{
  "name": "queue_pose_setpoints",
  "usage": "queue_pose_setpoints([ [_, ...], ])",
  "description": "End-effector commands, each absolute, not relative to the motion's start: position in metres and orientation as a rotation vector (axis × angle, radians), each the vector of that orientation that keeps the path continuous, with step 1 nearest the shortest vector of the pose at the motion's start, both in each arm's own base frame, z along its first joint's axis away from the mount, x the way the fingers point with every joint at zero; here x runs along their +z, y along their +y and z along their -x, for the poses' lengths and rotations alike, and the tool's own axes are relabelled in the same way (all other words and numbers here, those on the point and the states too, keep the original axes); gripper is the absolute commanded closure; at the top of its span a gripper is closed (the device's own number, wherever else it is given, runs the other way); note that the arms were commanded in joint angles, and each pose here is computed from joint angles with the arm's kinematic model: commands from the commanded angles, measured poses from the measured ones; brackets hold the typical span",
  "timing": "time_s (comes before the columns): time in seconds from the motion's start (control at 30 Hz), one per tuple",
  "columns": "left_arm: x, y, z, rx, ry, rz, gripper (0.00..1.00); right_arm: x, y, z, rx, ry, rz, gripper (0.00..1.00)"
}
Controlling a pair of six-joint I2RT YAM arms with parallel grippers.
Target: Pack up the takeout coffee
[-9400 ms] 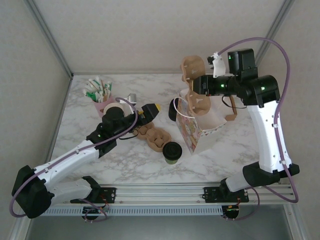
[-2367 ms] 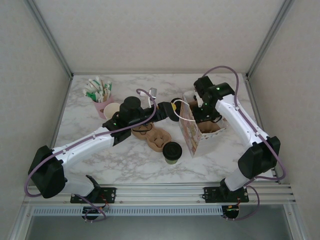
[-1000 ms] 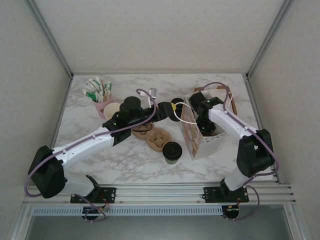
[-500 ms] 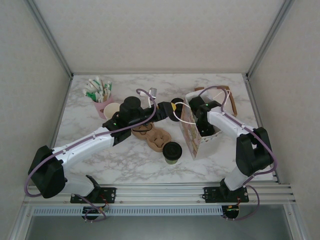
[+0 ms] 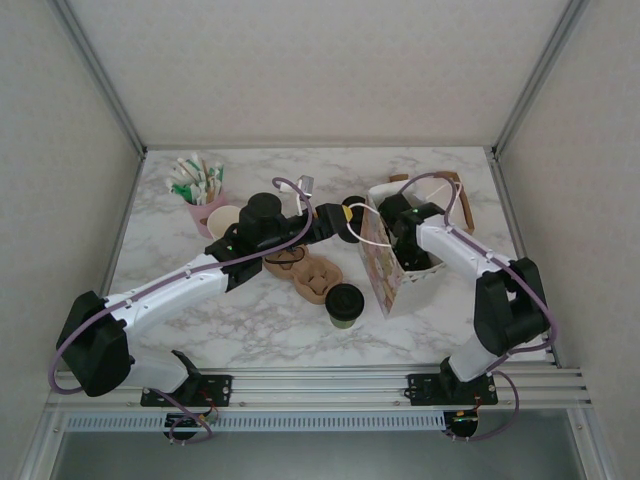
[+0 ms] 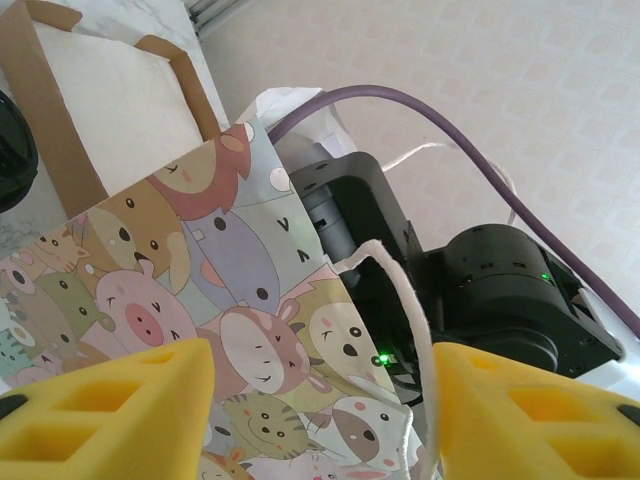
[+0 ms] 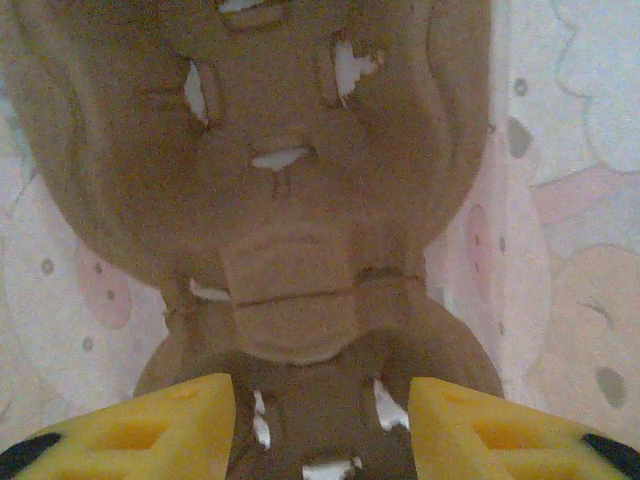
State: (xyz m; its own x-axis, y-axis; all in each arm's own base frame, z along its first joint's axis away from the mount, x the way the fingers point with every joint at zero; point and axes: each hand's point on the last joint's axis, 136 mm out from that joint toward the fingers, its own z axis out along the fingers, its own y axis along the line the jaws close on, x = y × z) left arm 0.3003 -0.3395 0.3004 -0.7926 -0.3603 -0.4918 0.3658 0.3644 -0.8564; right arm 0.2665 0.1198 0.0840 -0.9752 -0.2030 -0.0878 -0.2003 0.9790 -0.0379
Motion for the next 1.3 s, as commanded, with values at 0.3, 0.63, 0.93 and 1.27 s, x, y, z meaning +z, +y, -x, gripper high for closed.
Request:
queue_pose_setpoints([
  [0.3, 0.322, -0.338, -0.3, -1.469, 1.93, -0.019, 0.37, 0.123, 0.118, -0.269, -0.05, 2.963, 0.289, 0.45],
  [0.63, 0.339, -0.33, -0.296, -1.449, 1.895, -0.027, 0.27, 0.175, 0.113, -0.266, -0.016, 2.859, 0.245, 0.3],
  [0.93, 0.353, -0.319, -0.292, -1.414, 1.869, -0.024, 0.16, 0.228, 0.113, -0.263, 0.061, 2.74, 0.218, 0.21],
  [1.27, 0.375, -0.296, -0.282, -1.358, 1.814, -0.008, 0.07, 0.286, 0.116, -0.252, 0.2, 2.588, 0.21, 0.11],
])
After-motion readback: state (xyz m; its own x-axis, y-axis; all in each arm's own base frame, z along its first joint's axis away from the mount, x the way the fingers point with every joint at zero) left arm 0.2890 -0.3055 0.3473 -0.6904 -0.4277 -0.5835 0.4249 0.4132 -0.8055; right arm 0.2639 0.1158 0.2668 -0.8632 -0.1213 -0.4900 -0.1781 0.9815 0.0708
